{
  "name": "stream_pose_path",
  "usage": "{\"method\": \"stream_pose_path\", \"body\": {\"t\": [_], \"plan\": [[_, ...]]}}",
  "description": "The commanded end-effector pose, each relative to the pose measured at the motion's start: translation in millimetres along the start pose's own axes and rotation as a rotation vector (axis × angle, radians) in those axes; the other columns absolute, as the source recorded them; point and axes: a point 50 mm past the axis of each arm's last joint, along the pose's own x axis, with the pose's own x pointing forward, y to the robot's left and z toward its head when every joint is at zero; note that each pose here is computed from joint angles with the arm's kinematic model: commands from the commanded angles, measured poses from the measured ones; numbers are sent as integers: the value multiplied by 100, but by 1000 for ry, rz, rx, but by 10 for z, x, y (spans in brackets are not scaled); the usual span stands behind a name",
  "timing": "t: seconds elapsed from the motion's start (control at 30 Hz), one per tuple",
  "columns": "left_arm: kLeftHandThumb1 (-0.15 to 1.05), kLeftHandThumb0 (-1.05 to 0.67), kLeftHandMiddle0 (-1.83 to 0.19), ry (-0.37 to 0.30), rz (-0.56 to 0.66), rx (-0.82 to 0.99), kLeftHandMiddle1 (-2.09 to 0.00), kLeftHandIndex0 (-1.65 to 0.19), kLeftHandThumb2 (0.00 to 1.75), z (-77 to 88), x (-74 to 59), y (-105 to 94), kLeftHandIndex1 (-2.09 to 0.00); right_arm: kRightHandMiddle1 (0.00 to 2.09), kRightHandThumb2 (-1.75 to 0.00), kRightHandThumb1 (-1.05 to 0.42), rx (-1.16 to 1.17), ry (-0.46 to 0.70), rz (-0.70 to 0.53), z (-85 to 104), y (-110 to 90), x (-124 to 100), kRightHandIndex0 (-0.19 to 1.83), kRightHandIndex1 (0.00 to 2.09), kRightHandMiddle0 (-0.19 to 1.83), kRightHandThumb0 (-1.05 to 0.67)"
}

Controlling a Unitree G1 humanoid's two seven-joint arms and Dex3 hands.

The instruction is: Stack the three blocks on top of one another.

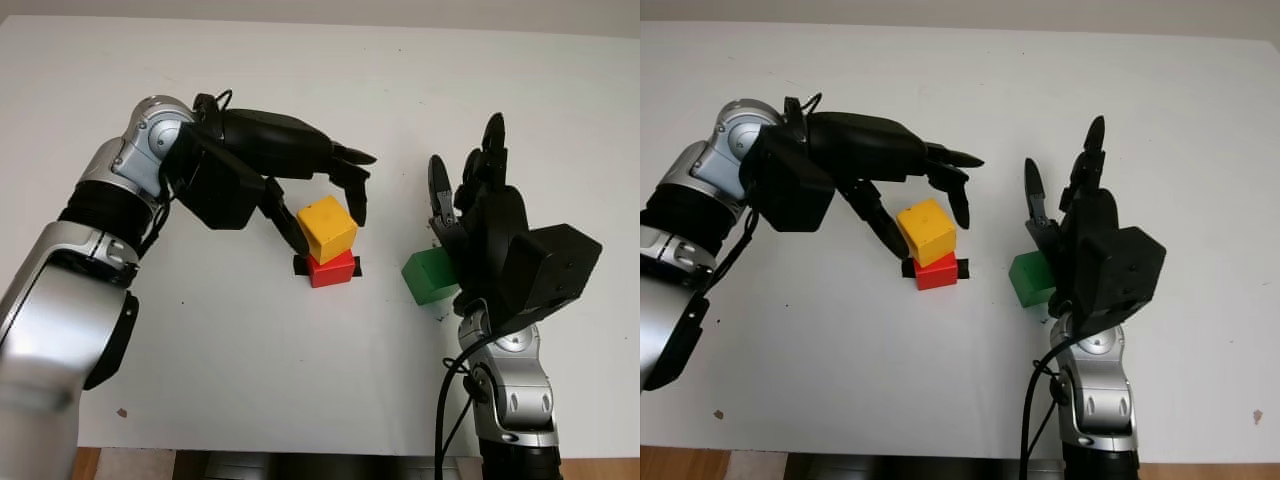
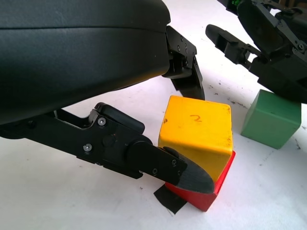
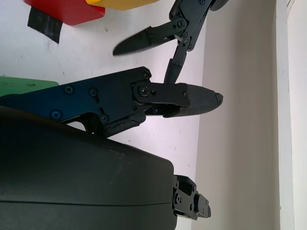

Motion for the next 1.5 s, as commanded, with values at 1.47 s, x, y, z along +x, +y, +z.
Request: {"method": "stream_pose_path", "body": {"t": [1.47], "plan": [[105, -72, 19, 55, 1192, -1151, 0, 19, 70, -483, -820, -1185, 0, 8, -5, -95, -516, -32, 201, 683, -726, 73, -3, 9, 0, -55]]}}
